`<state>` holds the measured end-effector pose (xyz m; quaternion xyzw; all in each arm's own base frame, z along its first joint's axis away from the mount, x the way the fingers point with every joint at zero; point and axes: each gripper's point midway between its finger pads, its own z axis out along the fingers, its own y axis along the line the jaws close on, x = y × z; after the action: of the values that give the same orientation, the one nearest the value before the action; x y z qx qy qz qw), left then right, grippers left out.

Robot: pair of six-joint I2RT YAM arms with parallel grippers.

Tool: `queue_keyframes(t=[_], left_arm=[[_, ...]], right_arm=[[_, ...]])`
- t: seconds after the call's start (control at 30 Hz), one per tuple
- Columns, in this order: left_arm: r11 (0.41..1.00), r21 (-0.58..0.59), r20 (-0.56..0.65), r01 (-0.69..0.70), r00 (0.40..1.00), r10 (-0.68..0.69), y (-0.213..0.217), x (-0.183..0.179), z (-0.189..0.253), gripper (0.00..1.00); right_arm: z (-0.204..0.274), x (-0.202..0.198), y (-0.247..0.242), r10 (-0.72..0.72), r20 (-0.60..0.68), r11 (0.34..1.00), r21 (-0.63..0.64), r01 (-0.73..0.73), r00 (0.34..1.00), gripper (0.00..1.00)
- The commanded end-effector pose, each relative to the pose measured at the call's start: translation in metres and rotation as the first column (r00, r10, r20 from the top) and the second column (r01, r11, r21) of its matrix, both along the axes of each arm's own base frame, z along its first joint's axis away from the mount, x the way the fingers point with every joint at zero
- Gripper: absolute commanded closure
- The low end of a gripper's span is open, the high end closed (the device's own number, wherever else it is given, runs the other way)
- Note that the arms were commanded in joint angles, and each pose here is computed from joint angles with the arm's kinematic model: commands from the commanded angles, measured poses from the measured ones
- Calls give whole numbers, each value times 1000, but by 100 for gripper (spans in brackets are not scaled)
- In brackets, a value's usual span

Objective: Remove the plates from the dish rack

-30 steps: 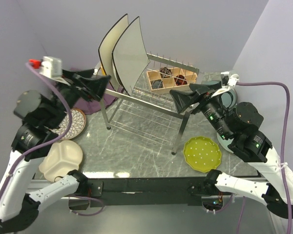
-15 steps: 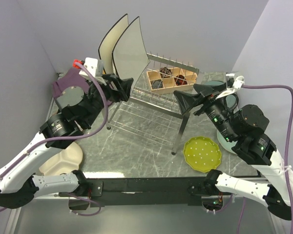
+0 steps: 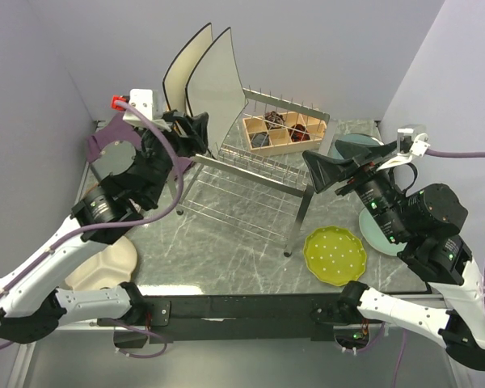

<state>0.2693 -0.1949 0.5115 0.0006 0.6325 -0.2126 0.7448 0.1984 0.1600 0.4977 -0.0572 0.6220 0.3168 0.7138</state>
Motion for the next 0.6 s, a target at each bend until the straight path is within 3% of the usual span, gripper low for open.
queue_keyframes(t=[0.0, 0.4, 0.57], left_arm=[[998, -40, 48, -54, 997, 56, 5, 5, 26, 30], [997, -10, 32, -73, 997, 73, -14, 25, 21, 41], [1000, -24, 44, 6, 999, -5, -18, 30, 26, 45]], right_arm=[[10, -1, -5, -16, 19, 999, 42, 15, 1000, 0], [10, -3, 2, 17, 33, 999, 36, -18, 999, 0], [10, -4, 1, 17, 40, 999, 42, -19, 999, 0]])
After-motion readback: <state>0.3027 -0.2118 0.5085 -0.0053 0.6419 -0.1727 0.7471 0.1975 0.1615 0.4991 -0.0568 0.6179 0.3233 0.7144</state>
